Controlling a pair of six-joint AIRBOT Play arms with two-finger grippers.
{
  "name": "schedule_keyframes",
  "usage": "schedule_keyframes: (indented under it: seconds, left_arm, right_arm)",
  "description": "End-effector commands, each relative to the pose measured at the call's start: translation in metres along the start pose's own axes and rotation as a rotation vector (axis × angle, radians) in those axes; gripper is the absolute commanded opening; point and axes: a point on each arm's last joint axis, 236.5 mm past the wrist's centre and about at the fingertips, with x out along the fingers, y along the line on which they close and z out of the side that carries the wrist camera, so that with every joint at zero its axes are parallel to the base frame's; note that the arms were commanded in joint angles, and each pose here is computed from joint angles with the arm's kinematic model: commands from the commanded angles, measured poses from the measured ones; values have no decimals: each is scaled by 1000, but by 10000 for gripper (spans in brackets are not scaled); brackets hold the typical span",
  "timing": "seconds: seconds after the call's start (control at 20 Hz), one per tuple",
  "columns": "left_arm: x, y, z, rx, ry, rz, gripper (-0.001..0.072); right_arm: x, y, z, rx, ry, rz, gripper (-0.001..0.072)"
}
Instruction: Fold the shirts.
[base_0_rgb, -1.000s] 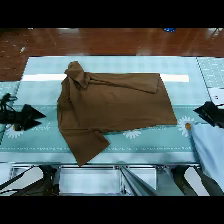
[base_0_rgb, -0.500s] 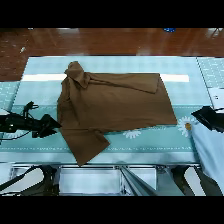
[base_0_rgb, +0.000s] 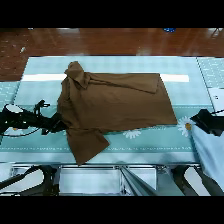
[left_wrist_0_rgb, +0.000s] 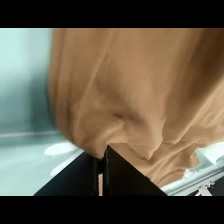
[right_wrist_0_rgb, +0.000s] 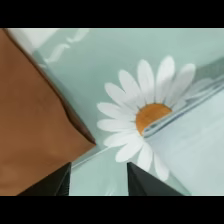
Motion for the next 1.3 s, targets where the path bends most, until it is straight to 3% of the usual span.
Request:
schedule_keyframes:
  seconds: [0.0,0.25,0.5,0.55,0.65,0.75,0.85,1.05,1.2,1.25]
  left_arm:
    - [1,2,7,22,-28,18,18]
    - [1,2,7,20,-28,17,19]
    - [1,-3,9,9,-38,-5,19]
    - [1,-5,10,7,-40,-12,18]
    - [-3,-8,15,20,-53,-14,18]
    - [-21,-26,30,62,-97,-38,18]
    - [-62,-81,62,128,-230,-164,18]
    - [-216,-242,103,373,-572,-575,18]
    - [-340,-309,80,631,-832,-584,18]
    - [-377,-319,71,639,-906,-570,17]
  right_arm:
    - [33,8,-22,55,172,90,407]
    - [72,18,-39,92,311,155,406]
    - [103,61,-7,94,228,229,405]
    - [107,72,-5,72,240,241,336]
    - [107,100,-7,-65,269,272,33]
    - [89,134,-1,-194,274,316,31]
    - [52,179,37,-274,174,370,31]
    - [-88,294,100,-510,-70,523,31]
    - [-210,339,123,-650,-344,526,31]
    - [-249,338,128,-692,-458,468,31]
